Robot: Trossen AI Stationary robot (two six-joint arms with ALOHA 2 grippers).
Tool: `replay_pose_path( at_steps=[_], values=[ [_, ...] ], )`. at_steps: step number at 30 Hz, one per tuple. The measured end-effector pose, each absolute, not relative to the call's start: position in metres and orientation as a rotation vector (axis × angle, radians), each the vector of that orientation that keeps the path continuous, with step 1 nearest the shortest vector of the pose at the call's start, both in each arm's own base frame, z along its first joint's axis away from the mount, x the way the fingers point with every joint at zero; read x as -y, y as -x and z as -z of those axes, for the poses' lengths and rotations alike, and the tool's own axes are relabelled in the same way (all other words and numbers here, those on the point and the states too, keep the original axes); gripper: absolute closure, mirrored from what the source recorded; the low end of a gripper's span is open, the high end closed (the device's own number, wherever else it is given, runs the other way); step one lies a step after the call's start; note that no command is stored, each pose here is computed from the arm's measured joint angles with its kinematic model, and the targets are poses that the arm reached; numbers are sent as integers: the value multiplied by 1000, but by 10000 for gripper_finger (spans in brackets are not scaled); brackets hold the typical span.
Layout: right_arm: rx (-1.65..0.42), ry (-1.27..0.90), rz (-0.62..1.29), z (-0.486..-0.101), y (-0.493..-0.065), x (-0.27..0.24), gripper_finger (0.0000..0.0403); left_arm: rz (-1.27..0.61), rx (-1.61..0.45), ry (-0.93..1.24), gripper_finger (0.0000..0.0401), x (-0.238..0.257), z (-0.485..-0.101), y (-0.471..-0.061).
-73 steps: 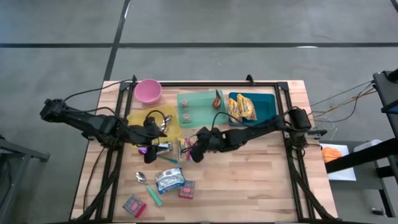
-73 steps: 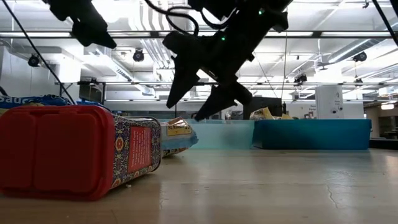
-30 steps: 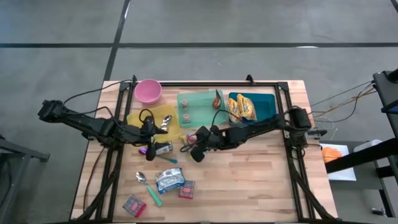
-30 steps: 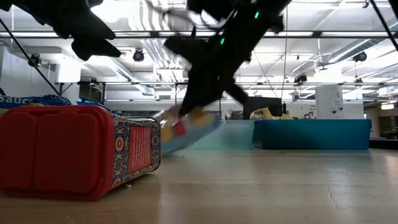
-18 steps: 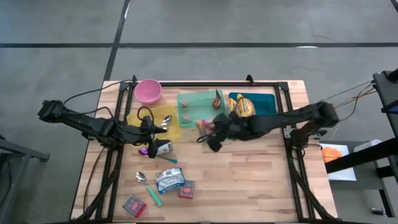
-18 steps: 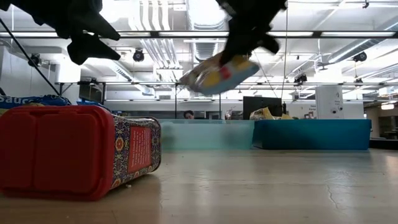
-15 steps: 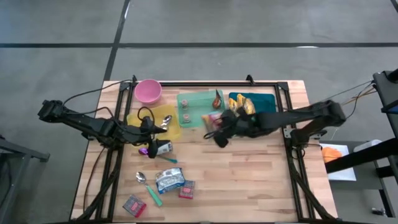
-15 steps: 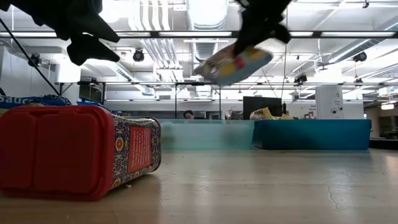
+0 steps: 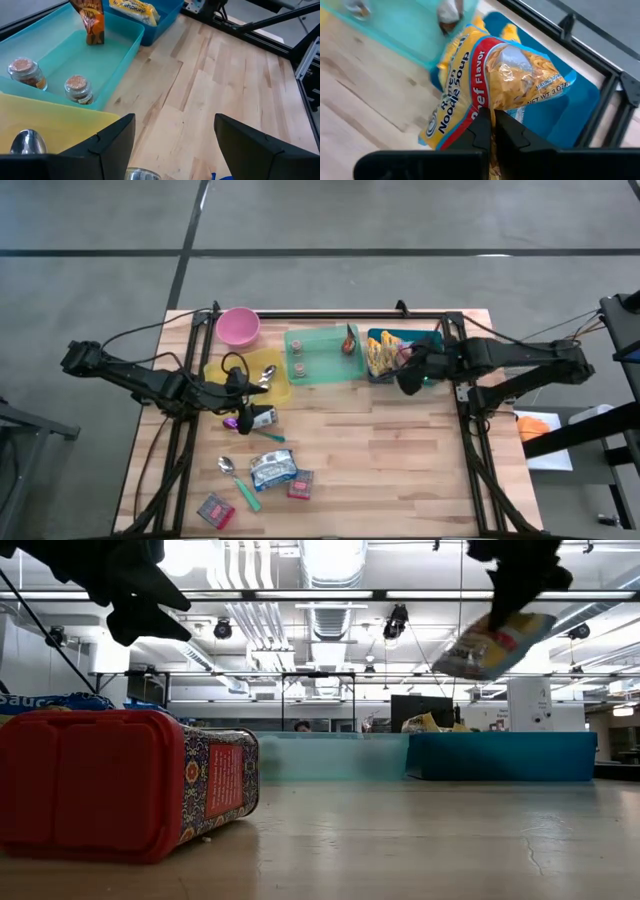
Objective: Pick & Place Food Item
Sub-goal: Put the light blue noodle pack into the blue bin
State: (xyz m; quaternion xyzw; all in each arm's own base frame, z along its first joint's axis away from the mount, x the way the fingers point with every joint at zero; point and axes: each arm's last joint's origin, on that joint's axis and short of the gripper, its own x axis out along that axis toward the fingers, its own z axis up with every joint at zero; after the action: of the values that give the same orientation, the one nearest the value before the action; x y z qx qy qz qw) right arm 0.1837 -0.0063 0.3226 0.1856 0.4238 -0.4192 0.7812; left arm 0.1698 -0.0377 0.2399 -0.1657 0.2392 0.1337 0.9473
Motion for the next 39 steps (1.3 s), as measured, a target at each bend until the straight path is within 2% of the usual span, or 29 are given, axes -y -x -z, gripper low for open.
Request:
replay_pose_path(
  at_steps=[11,19,29,39],
  values=[
    [-995,-331,932,-301,-150,43,395,-273,-491,336,121,38,-240,-170],
    [-993,-293,915,-283,-156,81,395,-273,-492,335,121,38,-239,-169],
    [-1173,-308,1044,-260,-160,129,395,-274,-493,335,121,38,-239,-169],
    [-1345,-252,1091,-227,-180,149,395,-274,-495,335,121,38,-239,-169]
  ],
)
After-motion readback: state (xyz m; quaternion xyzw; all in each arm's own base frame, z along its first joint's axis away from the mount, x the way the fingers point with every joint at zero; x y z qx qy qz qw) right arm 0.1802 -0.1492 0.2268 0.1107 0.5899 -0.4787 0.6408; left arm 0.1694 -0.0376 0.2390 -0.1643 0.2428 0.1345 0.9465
